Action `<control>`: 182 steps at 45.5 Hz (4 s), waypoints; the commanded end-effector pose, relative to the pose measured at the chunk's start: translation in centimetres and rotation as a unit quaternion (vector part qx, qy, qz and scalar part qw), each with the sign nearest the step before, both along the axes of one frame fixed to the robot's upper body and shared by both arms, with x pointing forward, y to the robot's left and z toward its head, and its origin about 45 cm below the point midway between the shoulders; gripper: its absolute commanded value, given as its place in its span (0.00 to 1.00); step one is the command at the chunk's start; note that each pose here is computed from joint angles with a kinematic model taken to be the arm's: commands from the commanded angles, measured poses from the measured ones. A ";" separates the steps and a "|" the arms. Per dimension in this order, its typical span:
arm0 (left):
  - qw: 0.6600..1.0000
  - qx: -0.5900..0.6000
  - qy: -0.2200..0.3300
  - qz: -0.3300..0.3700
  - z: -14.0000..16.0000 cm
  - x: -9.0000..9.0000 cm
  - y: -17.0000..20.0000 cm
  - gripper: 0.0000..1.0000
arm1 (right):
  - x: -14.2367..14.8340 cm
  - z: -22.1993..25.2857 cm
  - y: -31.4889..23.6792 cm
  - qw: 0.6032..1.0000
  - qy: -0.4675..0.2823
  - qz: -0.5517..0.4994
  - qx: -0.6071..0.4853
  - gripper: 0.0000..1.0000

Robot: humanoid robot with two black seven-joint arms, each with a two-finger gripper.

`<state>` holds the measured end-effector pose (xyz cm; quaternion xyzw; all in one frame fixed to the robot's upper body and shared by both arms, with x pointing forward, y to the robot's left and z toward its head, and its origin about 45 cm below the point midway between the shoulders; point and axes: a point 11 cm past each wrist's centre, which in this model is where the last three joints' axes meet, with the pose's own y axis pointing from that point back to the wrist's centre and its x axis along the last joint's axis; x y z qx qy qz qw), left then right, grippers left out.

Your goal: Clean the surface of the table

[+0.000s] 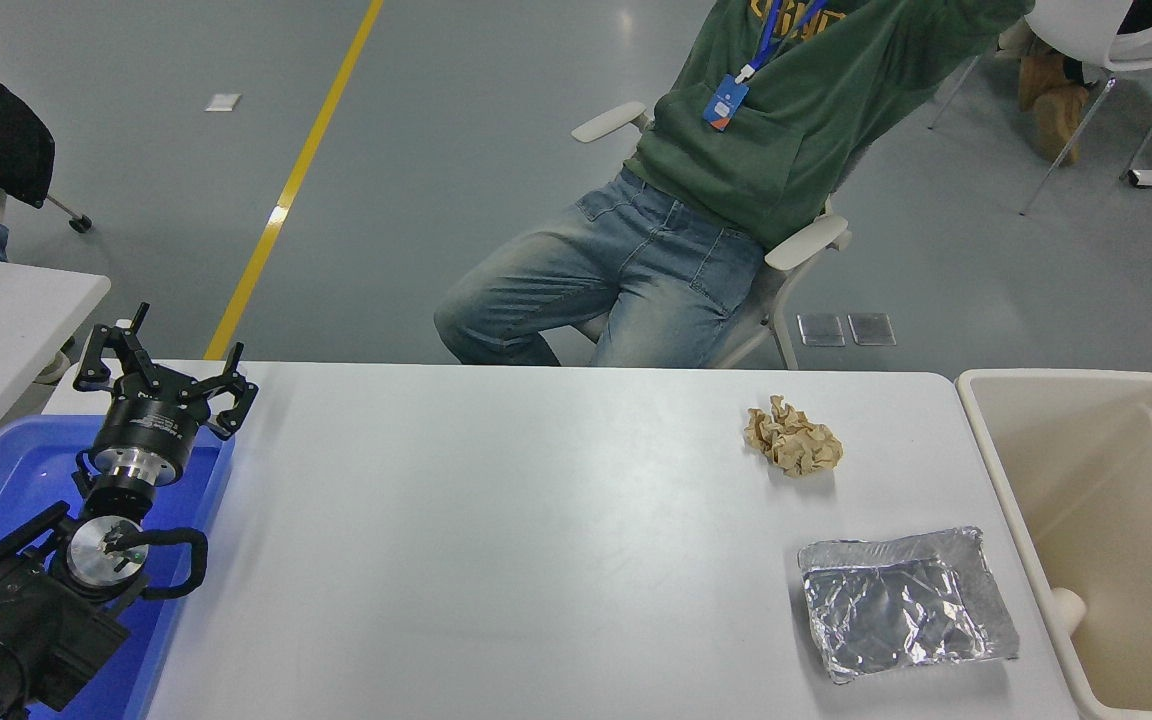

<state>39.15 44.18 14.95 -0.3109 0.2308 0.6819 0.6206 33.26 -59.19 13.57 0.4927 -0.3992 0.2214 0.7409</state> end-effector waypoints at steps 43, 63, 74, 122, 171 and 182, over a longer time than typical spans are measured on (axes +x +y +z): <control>1.000 0.000 0.000 0.000 0.0 0.0 0.0 1.00 | 2.3 2.3 0.3 0.999 -0.039 -0.003 0.010 1.00; 1.000 0.001 0.001 0.001 0.0 0.0 0.0 1.00 | 3.3 3.7 0.5 0.996 -0.083 -0.020 0.034 1.00; 1.000 0.001 0.001 0.001 0.0 0.0 0.0 1.00 | 4.2 6.0 -0.3 0.990 -0.126 -0.042 0.049 1.00; 1.000 0.001 0.001 0.001 0.0 0.0 0.0 1.00 | 10.8 11.9 9.6 0.716 -0.378 -0.141 0.569 1.00; 1.000 0.001 0.001 0.001 0.0 0.0 0.0 1.00 | 12.2 6.9 28.8 0.479 -0.201 -0.133 0.844 1.00; 1.000 0.001 0.001 0.001 0.0 0.0 0.0 1.00 | 11.7 3.8 28.4 0.520 -0.196 -0.148 0.818 1.00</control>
